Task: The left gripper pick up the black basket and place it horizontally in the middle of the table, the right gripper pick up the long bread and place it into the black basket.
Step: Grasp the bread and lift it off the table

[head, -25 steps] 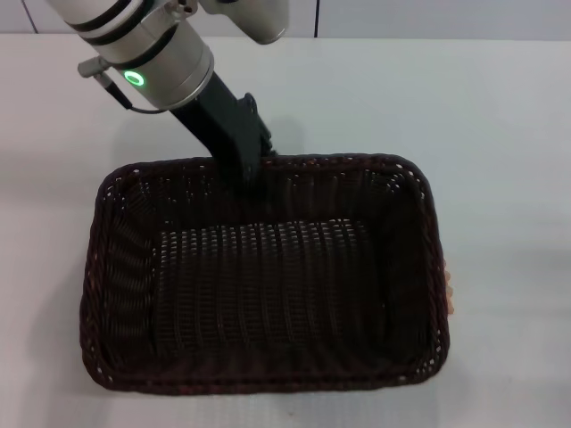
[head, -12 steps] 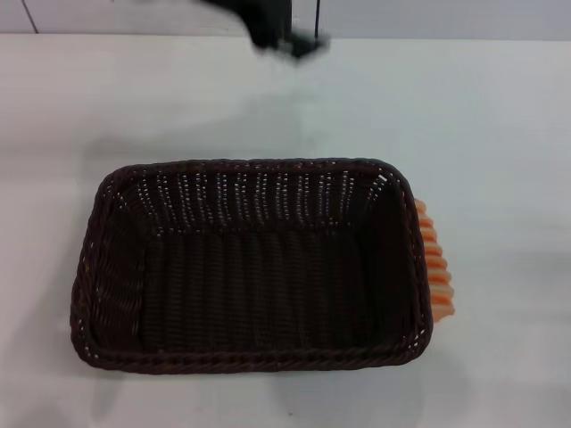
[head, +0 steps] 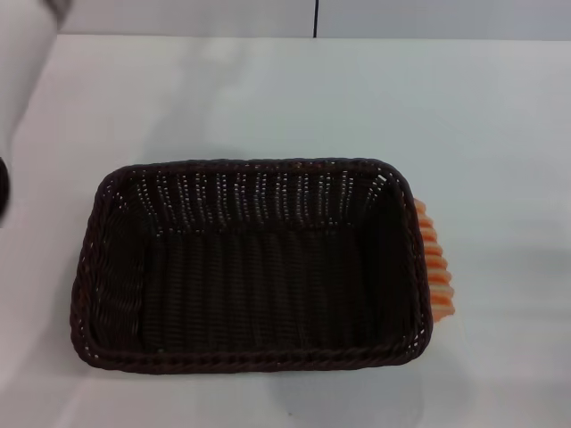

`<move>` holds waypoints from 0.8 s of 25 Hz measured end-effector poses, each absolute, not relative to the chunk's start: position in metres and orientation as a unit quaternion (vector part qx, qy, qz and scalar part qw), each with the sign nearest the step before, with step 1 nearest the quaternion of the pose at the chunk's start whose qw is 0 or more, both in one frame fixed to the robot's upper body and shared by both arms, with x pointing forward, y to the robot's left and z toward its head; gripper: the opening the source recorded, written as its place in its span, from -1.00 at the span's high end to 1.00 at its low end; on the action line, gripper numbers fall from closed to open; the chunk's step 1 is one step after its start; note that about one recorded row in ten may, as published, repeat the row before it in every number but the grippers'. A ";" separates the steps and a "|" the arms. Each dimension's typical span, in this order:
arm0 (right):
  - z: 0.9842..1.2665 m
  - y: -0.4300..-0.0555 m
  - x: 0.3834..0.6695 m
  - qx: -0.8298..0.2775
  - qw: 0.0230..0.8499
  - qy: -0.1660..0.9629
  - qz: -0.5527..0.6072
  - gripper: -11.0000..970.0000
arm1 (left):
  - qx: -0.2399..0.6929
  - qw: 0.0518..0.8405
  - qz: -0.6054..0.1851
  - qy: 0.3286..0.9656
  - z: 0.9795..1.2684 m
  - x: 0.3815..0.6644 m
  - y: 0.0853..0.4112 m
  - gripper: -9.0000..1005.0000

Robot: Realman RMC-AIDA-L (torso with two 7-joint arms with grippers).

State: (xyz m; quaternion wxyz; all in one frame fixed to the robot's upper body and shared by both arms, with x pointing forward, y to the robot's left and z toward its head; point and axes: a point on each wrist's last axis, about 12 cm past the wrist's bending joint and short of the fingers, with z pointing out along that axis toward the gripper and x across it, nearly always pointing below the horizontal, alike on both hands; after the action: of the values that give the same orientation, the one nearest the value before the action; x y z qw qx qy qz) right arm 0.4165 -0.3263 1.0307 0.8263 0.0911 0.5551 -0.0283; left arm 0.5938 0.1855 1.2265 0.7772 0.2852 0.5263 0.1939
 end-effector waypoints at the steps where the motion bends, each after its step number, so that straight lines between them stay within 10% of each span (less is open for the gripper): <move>1: 1.031 -0.325 0.417 0.089 0.827 0.555 -0.026 -0.43 | 0.242 0.798 0.200 0.515 1.223 0.590 0.194 -0.41; 12: 1.034 -0.297 0.420 0.074 0.826 0.556 0.053 -0.43 | -0.054 0.816 -0.042 0.574 1.096 0.557 0.328 -0.47; 20: 1.056 -0.290 0.453 0.079 0.743 0.650 0.137 -0.43 | -0.071 0.793 -0.015 0.605 1.063 0.533 0.346 -0.47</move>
State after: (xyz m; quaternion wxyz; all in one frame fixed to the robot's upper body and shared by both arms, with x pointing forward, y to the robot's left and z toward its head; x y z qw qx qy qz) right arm 0.4529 -0.2897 1.0564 0.7434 0.0789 0.6498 0.1374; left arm 0.5332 0.3464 1.0630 0.7927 -0.0711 0.6053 -0.0153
